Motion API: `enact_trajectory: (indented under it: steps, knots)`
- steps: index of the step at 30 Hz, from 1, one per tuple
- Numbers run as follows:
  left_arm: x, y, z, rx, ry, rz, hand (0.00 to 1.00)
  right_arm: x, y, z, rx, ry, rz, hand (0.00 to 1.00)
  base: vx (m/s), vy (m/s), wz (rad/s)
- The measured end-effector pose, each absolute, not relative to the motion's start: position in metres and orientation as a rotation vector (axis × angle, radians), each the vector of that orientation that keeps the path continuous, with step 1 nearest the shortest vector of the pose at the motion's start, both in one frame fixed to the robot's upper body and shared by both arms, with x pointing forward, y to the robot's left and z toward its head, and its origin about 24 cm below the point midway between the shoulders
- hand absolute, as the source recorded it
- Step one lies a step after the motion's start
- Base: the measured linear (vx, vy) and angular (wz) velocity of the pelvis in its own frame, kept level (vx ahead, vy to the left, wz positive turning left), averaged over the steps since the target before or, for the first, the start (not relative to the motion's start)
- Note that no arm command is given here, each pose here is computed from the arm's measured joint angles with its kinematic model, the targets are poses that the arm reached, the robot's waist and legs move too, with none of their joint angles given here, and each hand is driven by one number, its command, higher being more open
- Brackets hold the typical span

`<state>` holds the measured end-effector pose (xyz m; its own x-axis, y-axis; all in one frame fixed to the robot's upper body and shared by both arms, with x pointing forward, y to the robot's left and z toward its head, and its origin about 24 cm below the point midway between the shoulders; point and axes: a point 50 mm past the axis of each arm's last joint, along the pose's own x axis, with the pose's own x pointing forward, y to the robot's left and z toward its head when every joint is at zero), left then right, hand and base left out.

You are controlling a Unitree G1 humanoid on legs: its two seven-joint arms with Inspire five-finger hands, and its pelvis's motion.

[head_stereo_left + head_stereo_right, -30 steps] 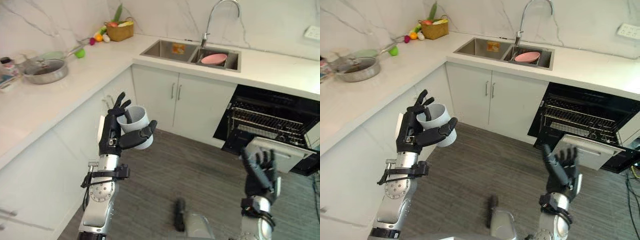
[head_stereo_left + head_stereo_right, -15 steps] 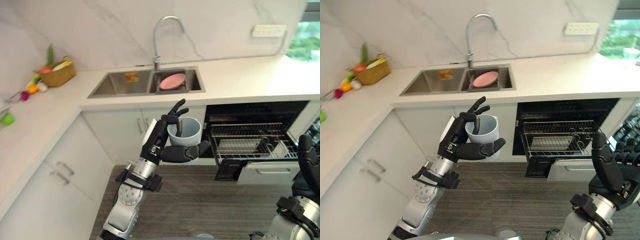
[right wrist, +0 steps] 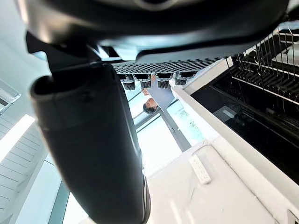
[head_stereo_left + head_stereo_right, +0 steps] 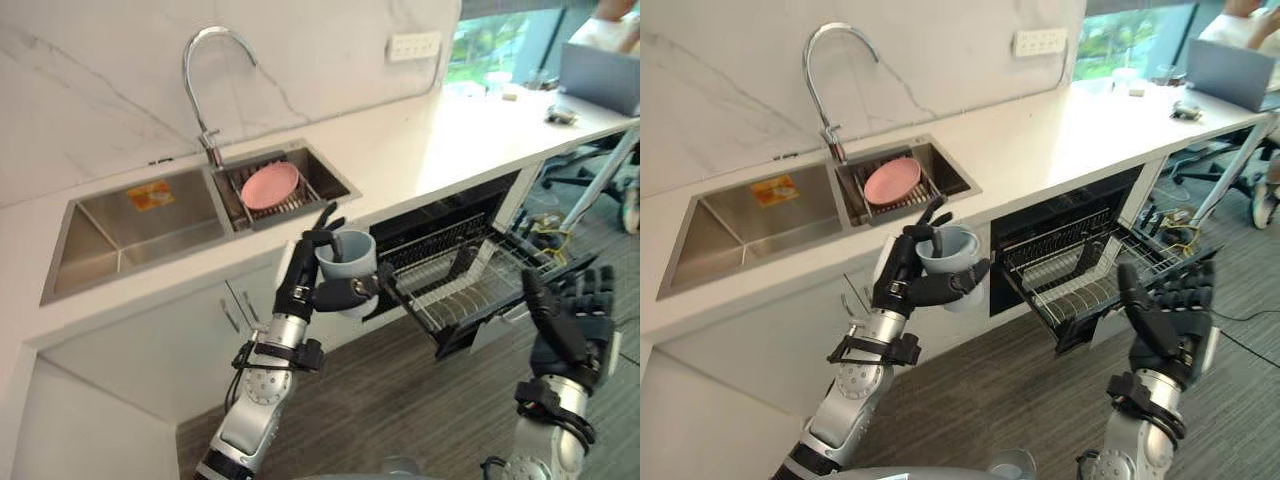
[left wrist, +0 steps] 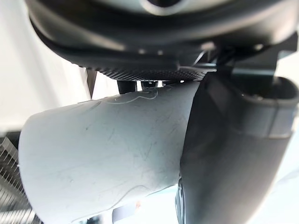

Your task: Walk over to the sink, pick up the cup, carry it to the dishwasher, place the cup inside the dishwasher, then close the dishwasher door

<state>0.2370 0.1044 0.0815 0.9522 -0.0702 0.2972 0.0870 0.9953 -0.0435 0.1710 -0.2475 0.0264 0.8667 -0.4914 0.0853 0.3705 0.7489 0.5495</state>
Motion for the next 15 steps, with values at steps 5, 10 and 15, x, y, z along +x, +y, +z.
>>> enact_trajectory:
  steps: [5, 10, 15]
  knots:
    - [0.241, 0.15, 0.096, -0.017, -0.378, 0.122, 0.0, 0.189, -0.243, 0.037, 0.537, -0.27, -0.418, 1.0, 0.07, -0.022, -0.55]
    - [0.24, 0.156, 0.098, -0.059, -0.393, 0.185, 0.0, 0.192, -0.251, 0.042, 0.511, -0.276, -0.448, 1.0, 0.17, -0.132, -0.19]
    - [0.238, 0.148, 0.107, -0.086, -0.433, 0.143, 0.0, 0.19, -0.243, 0.04, 0.525, -0.235, -0.431, 1.0, 0.04, -0.07, -0.09]
